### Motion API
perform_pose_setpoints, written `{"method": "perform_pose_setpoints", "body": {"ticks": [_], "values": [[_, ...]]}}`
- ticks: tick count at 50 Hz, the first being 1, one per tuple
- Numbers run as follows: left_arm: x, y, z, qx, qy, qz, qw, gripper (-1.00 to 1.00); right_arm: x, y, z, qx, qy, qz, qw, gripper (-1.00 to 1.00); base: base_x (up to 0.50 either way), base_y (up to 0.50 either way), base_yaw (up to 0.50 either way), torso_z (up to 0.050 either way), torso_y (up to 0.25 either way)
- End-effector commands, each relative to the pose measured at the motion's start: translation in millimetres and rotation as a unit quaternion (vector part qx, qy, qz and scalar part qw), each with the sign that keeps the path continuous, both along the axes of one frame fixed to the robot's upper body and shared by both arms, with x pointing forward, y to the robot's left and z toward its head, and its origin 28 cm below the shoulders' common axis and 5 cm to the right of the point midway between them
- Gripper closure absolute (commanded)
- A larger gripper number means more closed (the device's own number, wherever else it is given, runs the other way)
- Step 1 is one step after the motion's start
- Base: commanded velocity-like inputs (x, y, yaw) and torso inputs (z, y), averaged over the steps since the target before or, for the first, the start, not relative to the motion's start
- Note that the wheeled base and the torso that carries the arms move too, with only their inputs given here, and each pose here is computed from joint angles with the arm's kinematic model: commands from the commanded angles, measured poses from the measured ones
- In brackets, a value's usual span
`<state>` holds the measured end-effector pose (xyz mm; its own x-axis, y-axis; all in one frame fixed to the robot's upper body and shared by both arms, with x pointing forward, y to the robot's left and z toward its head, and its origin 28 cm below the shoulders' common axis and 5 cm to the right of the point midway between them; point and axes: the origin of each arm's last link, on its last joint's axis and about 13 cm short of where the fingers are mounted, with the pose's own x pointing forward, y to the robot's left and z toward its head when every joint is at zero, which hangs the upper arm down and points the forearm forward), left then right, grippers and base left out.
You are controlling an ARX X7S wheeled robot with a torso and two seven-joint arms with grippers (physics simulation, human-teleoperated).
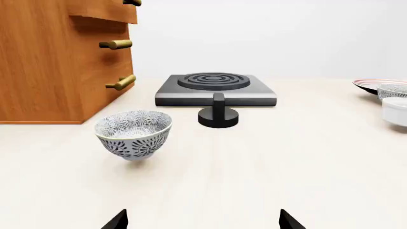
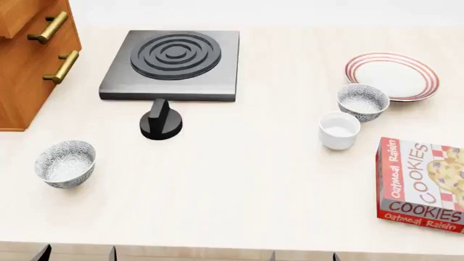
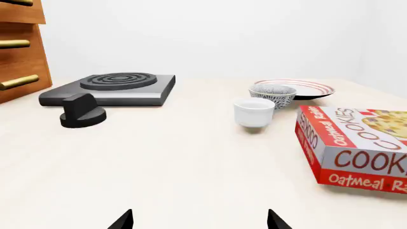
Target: Pick the akita bowl between the plate and the ramekin and place it on the plate.
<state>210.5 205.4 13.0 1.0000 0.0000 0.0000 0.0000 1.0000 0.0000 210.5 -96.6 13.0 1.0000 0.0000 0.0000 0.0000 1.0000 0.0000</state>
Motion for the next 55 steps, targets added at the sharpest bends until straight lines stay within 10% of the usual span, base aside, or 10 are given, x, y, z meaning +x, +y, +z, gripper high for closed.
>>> {"method": "perform_pose_setpoints", "body": {"ticks": [1,30,55], "values": [[0,0.2,-1,-0.001,0.001,0.001,1.0,-1.0,1,0.2,-1,-0.007,0.0,-0.005,1.0,-1.0,0.0,0.0,0.0,0.0,0.0],[3,7.1,21,-0.051,0.006,-0.006,0.999,-1.0,0,0.6,-2,-0.009,0.002,0.003,1.0,-1.0,0.0,0.0,0.0,0.0,0.0],[38,59.9,66,-0.163,0.003,0.103,0.981,-1.0,1,1.6,-2,-0.015,0.006,0.005,1.0,-1.0,0.0,0.0,0.0,0.0,0.0]]}}
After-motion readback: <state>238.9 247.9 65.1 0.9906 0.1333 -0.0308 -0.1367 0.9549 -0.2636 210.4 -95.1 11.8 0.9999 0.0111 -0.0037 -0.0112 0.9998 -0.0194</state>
